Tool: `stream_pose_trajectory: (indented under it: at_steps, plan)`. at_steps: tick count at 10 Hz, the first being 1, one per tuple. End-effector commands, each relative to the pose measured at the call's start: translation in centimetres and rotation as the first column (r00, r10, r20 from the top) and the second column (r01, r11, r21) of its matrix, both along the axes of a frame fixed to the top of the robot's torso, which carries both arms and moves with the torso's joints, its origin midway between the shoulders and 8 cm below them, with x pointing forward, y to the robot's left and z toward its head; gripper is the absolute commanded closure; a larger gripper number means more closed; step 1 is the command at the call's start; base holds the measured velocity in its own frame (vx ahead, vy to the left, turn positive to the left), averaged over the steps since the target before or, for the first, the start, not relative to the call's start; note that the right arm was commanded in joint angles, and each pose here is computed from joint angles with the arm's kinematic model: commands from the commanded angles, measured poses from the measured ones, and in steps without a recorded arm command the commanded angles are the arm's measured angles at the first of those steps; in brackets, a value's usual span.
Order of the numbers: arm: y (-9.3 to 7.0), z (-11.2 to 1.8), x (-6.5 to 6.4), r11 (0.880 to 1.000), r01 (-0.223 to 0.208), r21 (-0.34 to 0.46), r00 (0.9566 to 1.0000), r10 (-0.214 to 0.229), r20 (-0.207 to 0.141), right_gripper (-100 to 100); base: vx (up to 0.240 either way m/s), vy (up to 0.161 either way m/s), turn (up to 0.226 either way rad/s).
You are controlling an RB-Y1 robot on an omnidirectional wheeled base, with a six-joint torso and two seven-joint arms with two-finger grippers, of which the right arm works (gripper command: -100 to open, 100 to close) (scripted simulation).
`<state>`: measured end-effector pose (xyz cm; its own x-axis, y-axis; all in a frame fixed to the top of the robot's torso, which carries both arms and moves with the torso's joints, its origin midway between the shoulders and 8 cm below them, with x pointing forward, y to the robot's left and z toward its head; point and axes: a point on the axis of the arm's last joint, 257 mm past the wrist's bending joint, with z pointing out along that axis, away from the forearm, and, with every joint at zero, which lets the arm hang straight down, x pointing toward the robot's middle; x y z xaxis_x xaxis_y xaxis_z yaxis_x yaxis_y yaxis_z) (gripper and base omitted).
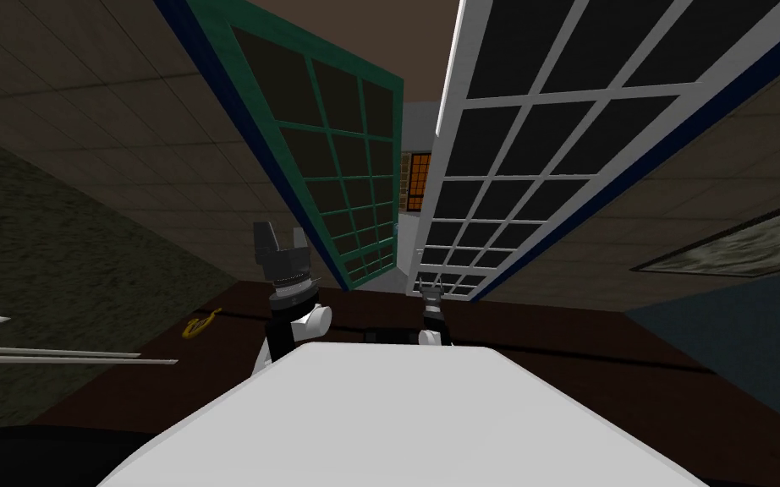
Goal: Push the door open
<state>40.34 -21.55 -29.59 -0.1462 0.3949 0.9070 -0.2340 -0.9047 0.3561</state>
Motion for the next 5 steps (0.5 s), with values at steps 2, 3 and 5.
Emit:
stream_pose_trajectory:
  at_steps: [2,3,5]
  plan:
    - [0.5,-1.7,-0.2,0.998,-0.007,0.062,0.9997,0.009,-0.023,-100,0.083,-0.056,0.076]
    - [0.7,-2.3,-0.4,0.996,-0.009,0.085,0.9994,0.012,-0.032,-100,0.080,-0.079,0.064]
    - [1.2,-3.6,-0.7,0.992,-0.011,0.129,0.9986,0.018,-0.050,-100,0.088,-0.062,0.077]
